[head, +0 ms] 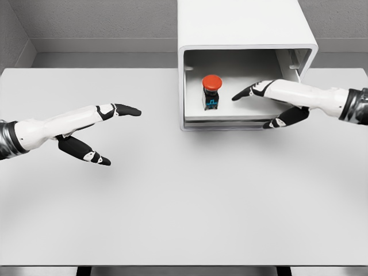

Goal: Slide open multi-storey tabletop storage cabinets and put open load switch and slide close multi-storey tabletop storage cabinets

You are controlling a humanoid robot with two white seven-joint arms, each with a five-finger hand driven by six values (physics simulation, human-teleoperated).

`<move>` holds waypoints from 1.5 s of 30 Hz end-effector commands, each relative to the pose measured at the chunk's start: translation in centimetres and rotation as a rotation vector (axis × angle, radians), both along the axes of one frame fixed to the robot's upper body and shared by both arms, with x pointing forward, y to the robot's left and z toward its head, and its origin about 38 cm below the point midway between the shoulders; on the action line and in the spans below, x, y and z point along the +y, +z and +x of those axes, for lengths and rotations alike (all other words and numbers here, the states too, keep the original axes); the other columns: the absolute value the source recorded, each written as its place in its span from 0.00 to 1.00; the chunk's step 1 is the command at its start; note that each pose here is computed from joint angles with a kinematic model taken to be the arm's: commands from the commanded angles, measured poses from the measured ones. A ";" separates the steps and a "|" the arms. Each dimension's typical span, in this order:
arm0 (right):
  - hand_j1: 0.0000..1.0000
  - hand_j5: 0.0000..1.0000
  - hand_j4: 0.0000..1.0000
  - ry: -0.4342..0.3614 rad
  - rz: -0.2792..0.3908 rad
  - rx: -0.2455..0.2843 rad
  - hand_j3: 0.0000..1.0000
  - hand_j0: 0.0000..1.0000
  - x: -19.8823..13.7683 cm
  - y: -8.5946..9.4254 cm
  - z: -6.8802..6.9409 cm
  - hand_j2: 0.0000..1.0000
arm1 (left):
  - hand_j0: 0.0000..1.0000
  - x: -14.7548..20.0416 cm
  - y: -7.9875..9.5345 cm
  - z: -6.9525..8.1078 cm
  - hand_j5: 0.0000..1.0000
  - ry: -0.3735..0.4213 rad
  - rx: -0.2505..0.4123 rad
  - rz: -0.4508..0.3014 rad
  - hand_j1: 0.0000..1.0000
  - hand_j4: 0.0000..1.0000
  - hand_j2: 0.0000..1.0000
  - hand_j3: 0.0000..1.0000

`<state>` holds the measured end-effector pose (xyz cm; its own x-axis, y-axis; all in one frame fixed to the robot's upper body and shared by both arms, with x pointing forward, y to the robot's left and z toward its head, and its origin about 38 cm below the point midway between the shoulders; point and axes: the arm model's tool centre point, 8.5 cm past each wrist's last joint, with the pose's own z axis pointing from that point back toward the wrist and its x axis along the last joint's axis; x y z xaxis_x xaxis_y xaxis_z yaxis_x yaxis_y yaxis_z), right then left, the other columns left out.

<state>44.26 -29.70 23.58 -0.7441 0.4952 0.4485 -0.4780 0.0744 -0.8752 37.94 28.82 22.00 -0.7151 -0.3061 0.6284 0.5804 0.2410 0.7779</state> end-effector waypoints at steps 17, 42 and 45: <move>0.86 0.86 0.86 -0.007 0.016 0.005 0.86 0.86 0.8 0.0 1.4 0.86 | 1.00 0.2 0.1 0.0 1.00 0.003 0.005 0.000 1.00 1.00 1.00 1.00; 0.86 0.86 0.86 0.017 -0.011 -0.036 0.86 0.86 2.0 1.7 2.6 0.86 | 1.00 0.4 0.2 0.0 1.00 0.006 0.003 0.005 1.00 1.00 1.00 1.00; 0.86 0.86 0.86 0.058 -0.034 -0.082 0.86 0.86 1.6 3.6 0.6 0.86 | 1.00 0.4 0.2 0.0 1.00 0.006 0.003 0.005 1.00 1.00 1.00 1.00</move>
<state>45.97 -28.13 25.86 -0.7843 0.4806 0.3924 -0.4319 0.0310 -0.9014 37.92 29.20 22.20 -0.7157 -0.3163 0.6227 0.5771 0.2344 0.7823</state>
